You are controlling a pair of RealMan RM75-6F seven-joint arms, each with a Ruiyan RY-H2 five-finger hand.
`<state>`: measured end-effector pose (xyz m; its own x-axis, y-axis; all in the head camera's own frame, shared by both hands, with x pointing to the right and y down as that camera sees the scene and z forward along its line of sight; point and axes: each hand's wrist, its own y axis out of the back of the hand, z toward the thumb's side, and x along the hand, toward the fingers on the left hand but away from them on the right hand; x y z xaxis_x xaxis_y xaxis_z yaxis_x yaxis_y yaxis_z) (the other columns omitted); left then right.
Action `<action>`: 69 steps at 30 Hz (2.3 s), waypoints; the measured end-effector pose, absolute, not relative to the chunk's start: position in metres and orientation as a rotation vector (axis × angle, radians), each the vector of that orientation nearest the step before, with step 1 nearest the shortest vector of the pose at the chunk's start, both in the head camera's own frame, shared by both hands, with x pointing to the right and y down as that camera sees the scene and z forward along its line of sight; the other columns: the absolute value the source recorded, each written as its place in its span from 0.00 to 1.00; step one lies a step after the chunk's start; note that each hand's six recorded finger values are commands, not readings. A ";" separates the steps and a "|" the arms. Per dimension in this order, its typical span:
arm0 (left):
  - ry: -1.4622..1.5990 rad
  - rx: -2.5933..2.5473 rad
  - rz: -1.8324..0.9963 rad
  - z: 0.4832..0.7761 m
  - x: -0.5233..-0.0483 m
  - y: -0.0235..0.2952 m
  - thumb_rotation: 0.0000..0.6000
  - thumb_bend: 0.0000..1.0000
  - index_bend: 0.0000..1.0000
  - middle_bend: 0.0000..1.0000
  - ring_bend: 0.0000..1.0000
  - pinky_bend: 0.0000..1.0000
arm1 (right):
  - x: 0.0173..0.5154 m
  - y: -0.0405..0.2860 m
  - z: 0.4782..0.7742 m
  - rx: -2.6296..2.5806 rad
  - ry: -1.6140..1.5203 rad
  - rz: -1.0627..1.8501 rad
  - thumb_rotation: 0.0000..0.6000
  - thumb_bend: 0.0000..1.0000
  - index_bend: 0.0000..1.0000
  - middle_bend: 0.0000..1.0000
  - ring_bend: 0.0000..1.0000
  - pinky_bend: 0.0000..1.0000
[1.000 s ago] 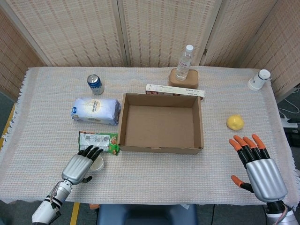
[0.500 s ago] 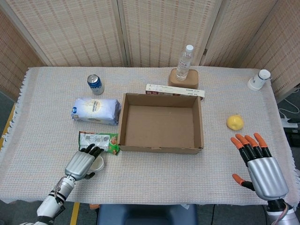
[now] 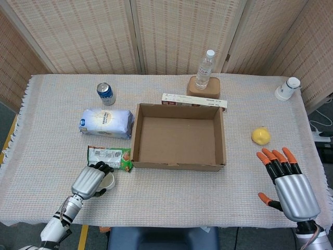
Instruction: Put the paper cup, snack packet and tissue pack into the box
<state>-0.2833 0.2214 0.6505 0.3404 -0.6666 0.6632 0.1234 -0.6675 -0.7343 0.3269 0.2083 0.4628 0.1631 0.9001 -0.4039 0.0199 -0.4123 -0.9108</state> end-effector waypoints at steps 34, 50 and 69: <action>0.477 -1.616 -1.203 0.541 -0.267 0.125 1.00 0.25 0.42 0.43 0.35 0.54 | 0.330 0.205 0.456 -1.625 -0.928 1.356 1.00 0.00 0.12 0.10 0.00 0.00; 0.374 -1.659 -0.916 0.526 -0.122 0.089 1.00 0.25 0.42 0.44 0.35 0.54 | 0.333 0.205 0.448 -1.618 -0.953 1.338 1.00 0.00 0.12 0.10 0.00 0.00; 0.442 -1.740 -0.977 0.592 -0.080 0.065 1.00 0.13 0.00 0.00 0.00 0.15 | 0.339 0.203 0.445 -1.604 -0.973 1.348 1.00 0.00 0.12 0.10 0.00 0.00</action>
<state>-0.0798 0.0645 0.5921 0.5995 -0.6935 0.3995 0.1576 -0.3871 -0.9085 0.3395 0.2028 0.4447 0.1330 0.9207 -0.3670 0.0584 -0.3769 -0.9244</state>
